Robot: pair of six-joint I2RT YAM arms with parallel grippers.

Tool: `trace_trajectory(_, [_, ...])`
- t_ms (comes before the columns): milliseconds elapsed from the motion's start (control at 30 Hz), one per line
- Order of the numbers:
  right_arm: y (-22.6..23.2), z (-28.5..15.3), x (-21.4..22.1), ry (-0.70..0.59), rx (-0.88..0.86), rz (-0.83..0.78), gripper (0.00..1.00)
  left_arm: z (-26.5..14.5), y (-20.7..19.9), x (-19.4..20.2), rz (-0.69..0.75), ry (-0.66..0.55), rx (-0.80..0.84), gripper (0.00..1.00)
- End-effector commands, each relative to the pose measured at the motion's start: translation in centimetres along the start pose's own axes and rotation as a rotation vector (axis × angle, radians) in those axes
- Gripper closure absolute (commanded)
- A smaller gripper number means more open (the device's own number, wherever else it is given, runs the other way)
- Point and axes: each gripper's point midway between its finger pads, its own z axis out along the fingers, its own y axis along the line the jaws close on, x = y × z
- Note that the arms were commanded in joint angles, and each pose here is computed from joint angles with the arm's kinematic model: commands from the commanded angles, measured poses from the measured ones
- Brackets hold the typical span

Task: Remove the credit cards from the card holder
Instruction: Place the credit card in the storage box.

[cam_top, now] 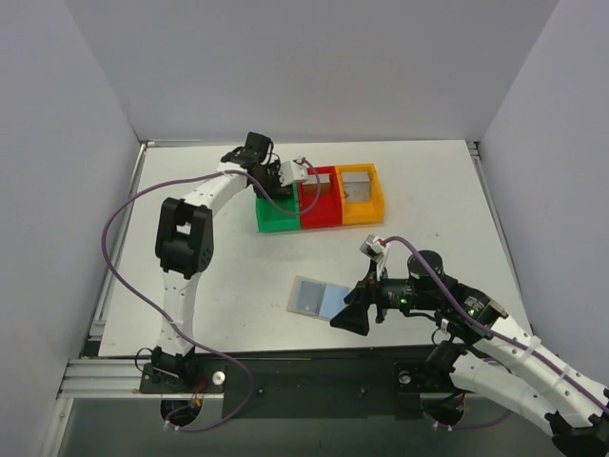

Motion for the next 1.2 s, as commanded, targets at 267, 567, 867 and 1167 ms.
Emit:
trace_trajectory(267, [0.3,0.3,-0.8,-0.029,-0.019,-0.021,0.11,-2.5,4.2,-2.2,0.014,-0.02,-0.213,0.75])
trace_trajectory(567, [0.3,0.3,-0.9,-0.031,-0.021,-0.02,0.11,-2.8,4.9,-3.2,-0.013,-0.042,-0.26,0.73])
trace_trajectory(867, [0.3,0.4,-0.9,-0.031,-0.021,-0.018,0.11,-2.9,5.4,-3.5,-0.046,-0.051,-0.29,0.7])
trace_trajectory(1167, [0.3,0.4,-0.8,-0.032,-0.023,-0.013,0.11,-3.1,6.2,-3.7,-0.055,-0.044,-0.345,0.7])
